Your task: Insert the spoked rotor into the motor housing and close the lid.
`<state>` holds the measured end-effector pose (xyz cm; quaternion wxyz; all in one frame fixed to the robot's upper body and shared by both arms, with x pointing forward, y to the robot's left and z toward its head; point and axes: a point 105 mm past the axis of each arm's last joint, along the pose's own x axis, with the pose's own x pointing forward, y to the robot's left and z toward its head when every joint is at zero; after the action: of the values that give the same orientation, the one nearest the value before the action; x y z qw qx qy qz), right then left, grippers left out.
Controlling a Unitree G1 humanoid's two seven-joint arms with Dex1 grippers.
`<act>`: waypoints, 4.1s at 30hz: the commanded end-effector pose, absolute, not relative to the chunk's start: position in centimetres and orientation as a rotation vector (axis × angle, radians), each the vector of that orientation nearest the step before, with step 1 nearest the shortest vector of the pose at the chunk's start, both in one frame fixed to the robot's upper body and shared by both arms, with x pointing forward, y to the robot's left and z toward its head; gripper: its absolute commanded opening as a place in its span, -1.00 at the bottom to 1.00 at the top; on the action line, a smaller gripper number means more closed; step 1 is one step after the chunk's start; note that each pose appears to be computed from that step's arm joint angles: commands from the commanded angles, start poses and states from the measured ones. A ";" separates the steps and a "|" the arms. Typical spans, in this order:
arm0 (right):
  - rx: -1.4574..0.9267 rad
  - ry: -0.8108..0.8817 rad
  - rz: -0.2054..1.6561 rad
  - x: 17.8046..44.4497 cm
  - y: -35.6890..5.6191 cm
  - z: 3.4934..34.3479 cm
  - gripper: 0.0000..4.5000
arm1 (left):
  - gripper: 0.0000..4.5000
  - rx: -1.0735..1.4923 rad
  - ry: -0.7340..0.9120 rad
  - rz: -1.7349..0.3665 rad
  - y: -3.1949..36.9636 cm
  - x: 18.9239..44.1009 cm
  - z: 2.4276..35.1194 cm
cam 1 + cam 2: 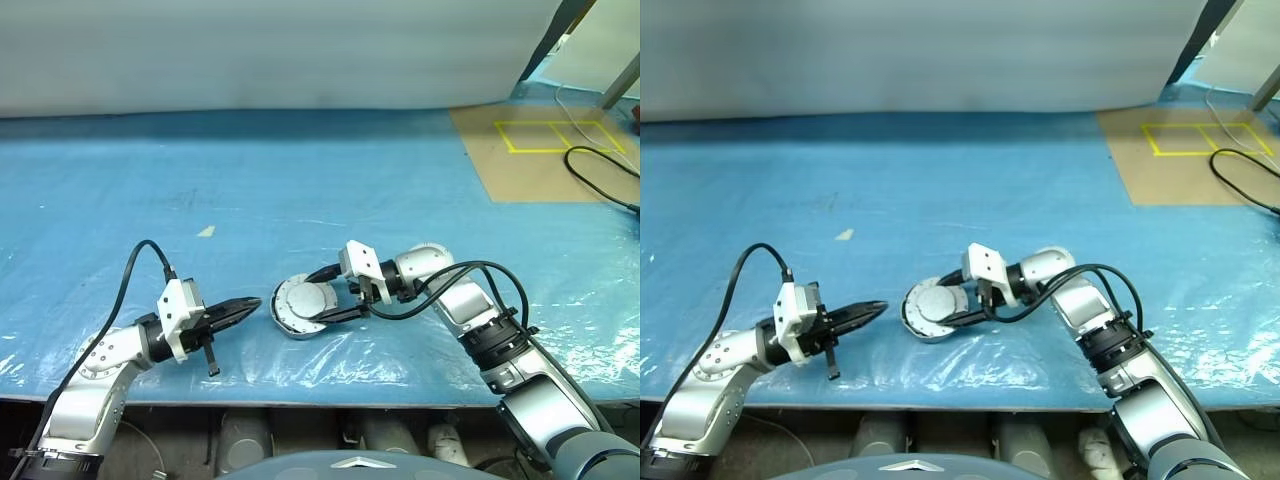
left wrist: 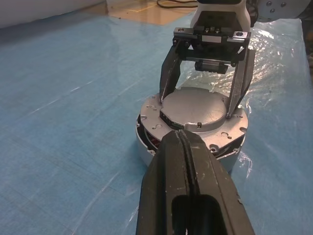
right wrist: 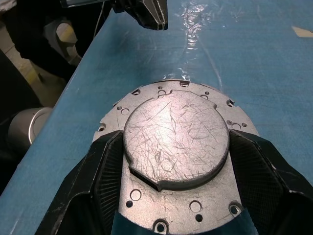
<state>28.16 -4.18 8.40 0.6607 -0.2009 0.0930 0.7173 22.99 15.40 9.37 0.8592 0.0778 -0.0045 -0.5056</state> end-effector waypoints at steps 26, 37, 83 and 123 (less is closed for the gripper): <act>-0.559 0.130 1.646 28.5 -2.1 8.0 0.33 | -1.00 0.179 -0.058 -1.031 14.9 23.3 10.8; -0.441 0.189 1.641 28.9 -3.9 9.1 0.33 | -1.00 0.183 -0.064 -1.045 14.6 23.6 10.8; -0.371 0.117 1.614 29.4 -1.4 11.5 0.33 | -1.00 0.183 -0.078 -1.051 14.0 24.3 10.8; -0.438 0.254 1.603 29.2 -2.2 6.1 0.33 | -1.00 0.184 -0.078 -1.053 13.7 24.4 11.1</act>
<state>29.73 -1.53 8.19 0.6775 -0.1861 0.0732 0.7078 24.58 14.12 10.26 0.8634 0.0833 -0.0201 -0.4972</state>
